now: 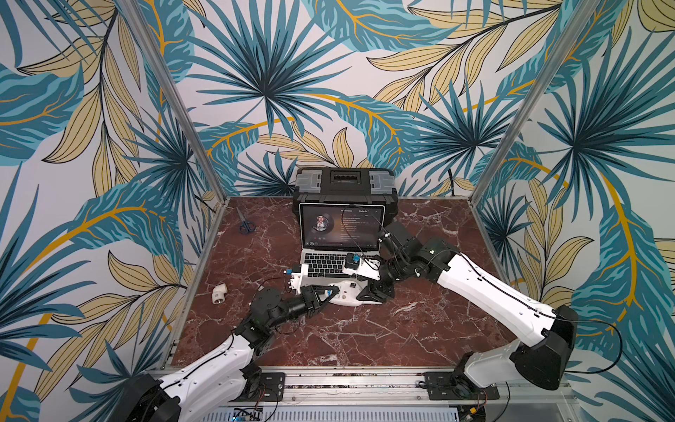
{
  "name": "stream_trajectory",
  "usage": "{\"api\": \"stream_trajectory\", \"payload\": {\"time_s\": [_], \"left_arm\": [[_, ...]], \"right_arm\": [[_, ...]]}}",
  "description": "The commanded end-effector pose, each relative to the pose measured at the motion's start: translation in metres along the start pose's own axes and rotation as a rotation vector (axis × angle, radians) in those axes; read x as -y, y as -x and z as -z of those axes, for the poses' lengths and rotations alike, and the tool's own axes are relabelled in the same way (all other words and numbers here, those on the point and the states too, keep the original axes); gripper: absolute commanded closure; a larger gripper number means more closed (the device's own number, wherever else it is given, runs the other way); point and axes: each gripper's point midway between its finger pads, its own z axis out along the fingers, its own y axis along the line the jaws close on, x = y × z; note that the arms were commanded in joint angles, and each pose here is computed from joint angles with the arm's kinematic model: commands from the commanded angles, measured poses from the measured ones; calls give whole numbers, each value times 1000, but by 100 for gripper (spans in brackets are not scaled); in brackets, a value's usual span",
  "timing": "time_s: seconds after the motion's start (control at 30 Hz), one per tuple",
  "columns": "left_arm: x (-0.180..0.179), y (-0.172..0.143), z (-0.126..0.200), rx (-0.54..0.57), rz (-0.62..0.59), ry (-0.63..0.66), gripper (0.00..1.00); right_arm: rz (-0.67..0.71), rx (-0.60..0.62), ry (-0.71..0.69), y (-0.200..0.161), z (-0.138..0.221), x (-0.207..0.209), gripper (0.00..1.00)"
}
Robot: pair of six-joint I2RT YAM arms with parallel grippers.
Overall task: Remove the wireless mouse receiver from the laptop
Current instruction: Insert the USB plug into the mouse.
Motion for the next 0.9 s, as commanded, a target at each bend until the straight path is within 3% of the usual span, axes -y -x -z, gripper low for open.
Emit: {"api": "stream_trajectory", "payload": {"time_s": [0.0, 0.3, 0.87], "left_arm": [[33, 7, -2, 14, -67, -88, 100], [31, 7, -2, 16, -64, -86, 100], [25, 8, -3, 21, -55, -70, 100]], "right_arm": [[17, 28, 30, 5, -7, -1, 42], [43, 63, 71, 13, -14, -3, 44], [32, 73, 108, 10, -13, -12, 63]]}}
